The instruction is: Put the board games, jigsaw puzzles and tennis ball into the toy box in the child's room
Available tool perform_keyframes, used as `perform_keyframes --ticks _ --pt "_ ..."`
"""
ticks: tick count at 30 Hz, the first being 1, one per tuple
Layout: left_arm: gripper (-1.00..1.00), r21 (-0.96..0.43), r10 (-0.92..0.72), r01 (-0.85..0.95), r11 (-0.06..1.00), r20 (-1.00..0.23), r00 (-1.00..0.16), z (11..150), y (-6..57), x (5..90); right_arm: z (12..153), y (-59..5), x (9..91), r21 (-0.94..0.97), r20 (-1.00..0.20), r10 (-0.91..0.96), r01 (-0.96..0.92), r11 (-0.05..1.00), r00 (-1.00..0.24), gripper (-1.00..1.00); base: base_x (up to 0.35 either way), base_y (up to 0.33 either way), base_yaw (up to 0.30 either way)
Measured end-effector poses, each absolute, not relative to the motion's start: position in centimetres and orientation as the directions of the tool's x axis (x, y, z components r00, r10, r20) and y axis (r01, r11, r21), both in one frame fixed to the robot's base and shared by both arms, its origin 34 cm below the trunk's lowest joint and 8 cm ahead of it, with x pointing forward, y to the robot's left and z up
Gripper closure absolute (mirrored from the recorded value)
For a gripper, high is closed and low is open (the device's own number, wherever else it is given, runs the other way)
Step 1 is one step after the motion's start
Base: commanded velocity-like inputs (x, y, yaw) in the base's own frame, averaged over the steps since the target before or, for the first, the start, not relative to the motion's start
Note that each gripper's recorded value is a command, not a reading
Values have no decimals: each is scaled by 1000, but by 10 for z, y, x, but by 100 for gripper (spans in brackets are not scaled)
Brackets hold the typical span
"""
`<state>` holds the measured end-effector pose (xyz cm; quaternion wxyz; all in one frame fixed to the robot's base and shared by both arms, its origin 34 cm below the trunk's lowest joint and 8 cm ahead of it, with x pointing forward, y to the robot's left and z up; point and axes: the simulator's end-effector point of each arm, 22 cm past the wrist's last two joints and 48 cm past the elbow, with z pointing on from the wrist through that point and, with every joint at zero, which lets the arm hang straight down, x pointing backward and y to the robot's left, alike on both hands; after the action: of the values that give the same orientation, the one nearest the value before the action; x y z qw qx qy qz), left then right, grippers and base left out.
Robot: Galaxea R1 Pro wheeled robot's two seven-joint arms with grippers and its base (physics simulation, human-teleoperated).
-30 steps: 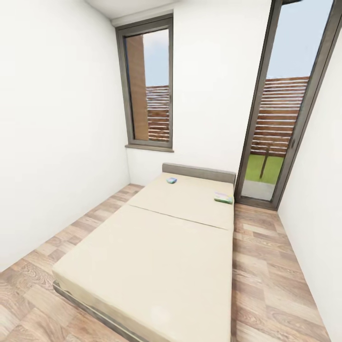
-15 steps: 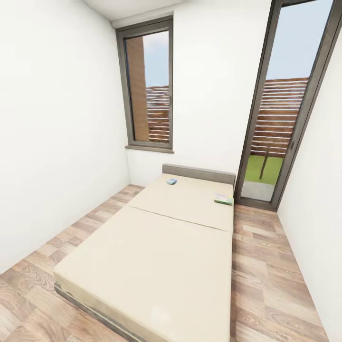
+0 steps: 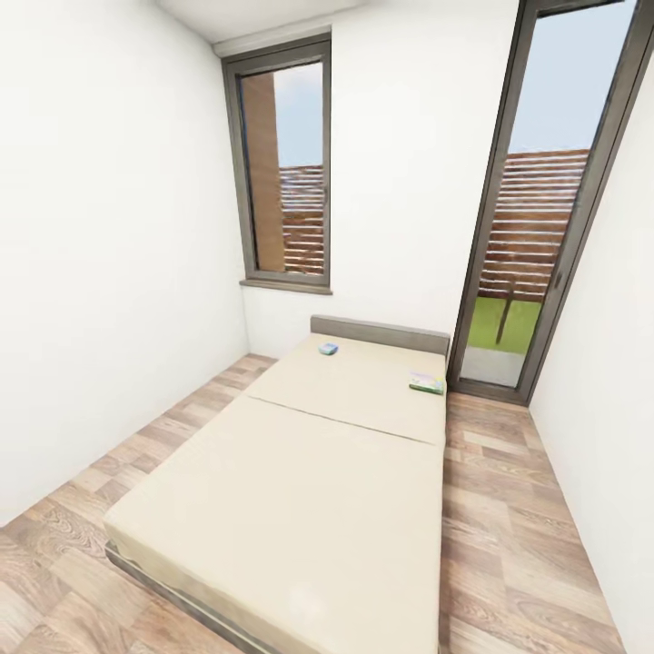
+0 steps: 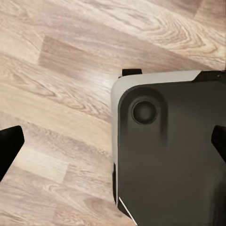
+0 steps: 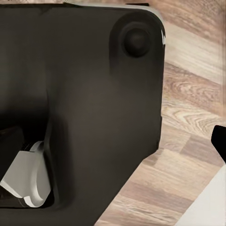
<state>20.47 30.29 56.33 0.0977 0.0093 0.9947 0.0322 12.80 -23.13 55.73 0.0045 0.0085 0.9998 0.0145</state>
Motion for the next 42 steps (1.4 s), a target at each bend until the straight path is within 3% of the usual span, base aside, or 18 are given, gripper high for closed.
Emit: perform_keyframes --ticks 10,20,33,42 --pt "-100 136 31 -1 991 -234 -972 588 360 253 569 -291 127 -42 -23 128 129 991 -992 -100 0 0 0" --pt "-100 155 39 -4 988 -275 -961 611 376 287 586 -360 149 -96 -70 229 235 967 -971 -100 0 0 0" --pt "-100 176 14 -40 983 -294 -956 656 405 376 618 -379 286 -14 -290 211 224 974 -934 -100 0 0 0" --pt "-100 66 -106 -138 988 -352 -930 684 422 413 650 -380 350 83 -424 282 274 958 -860 -100 0 0 0"
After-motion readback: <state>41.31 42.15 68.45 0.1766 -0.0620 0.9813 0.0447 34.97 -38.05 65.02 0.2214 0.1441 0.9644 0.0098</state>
